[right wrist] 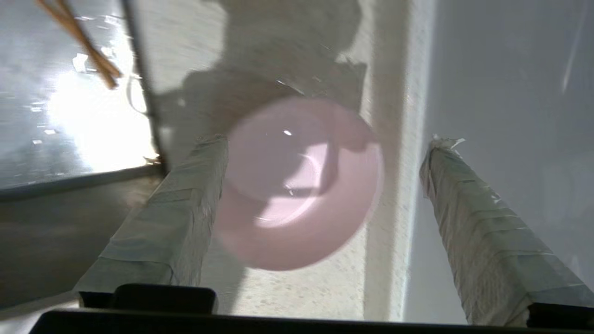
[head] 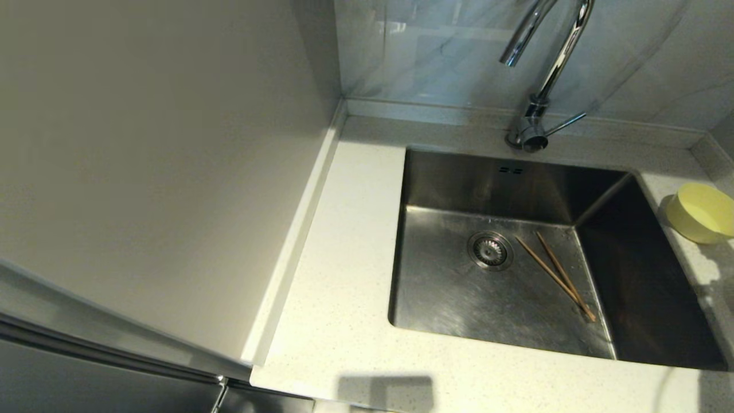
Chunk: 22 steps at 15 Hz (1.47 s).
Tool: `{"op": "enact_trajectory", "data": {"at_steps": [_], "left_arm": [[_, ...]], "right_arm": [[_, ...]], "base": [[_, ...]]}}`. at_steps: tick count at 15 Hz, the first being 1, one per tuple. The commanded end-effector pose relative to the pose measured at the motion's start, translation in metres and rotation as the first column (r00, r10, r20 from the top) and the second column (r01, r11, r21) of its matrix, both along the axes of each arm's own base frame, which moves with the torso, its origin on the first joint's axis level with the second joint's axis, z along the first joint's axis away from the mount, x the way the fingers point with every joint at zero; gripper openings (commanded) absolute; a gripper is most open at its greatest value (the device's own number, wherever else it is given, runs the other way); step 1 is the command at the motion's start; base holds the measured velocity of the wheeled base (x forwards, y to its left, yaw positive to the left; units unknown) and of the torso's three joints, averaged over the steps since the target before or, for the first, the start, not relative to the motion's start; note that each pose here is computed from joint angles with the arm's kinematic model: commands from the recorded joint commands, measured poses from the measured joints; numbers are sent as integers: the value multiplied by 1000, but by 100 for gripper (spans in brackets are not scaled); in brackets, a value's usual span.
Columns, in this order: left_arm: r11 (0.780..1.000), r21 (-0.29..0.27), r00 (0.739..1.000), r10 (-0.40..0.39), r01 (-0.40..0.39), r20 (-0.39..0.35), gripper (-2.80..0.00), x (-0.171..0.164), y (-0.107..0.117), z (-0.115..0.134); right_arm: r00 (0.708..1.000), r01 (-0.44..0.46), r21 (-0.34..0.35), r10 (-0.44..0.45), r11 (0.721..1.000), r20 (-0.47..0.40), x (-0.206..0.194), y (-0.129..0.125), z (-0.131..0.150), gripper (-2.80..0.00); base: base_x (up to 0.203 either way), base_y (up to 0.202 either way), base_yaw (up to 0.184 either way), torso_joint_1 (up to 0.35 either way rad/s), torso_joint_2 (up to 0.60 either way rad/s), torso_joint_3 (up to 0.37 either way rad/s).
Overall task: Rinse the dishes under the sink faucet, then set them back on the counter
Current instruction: Put a bowl back to the table from the sink, then put the chopsticks back to the table from the sink
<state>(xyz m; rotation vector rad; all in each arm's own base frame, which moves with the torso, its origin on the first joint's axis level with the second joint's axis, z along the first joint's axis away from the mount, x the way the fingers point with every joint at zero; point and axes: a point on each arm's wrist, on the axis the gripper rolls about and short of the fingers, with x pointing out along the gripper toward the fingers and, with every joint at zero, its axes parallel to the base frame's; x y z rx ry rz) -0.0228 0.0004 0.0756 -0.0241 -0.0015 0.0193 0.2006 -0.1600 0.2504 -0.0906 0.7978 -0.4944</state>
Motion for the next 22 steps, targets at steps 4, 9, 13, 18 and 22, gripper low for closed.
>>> {"op": "enact_trajectory", "data": {"at_steps": [4,9,13,18,22], "left_arm": [[1000,0,1000,1,-1,3,-280,0,0,0],[1000,0,1000,1,-1,3,-280,0,0,0],[1000,0,1000,1,-1,3,-280,0,0,0],[1000,0,1000,1,-1,3,-280,0,0,0],[1000,0,1000,1,-1,3,-280,0,0,0]], "right_arm": [[971,-223,-61,227,973,70,23,54,24,0],[917,-383,-122,393,916,69,56,106,35,0],[911,-408,-106,411,907,11,86,114,18,-280],[911,-410,-66,404,910,-83,124,110,-15,-280],[902,-419,-38,411,907,-132,151,110,-38,-280]], "base": [[0,0,0,0,0,0],[0,0,0,0,0,0],[0,0,0,0,0,0],[0,0,0,0,0,0],[0,0,0,0,0,0]]}}
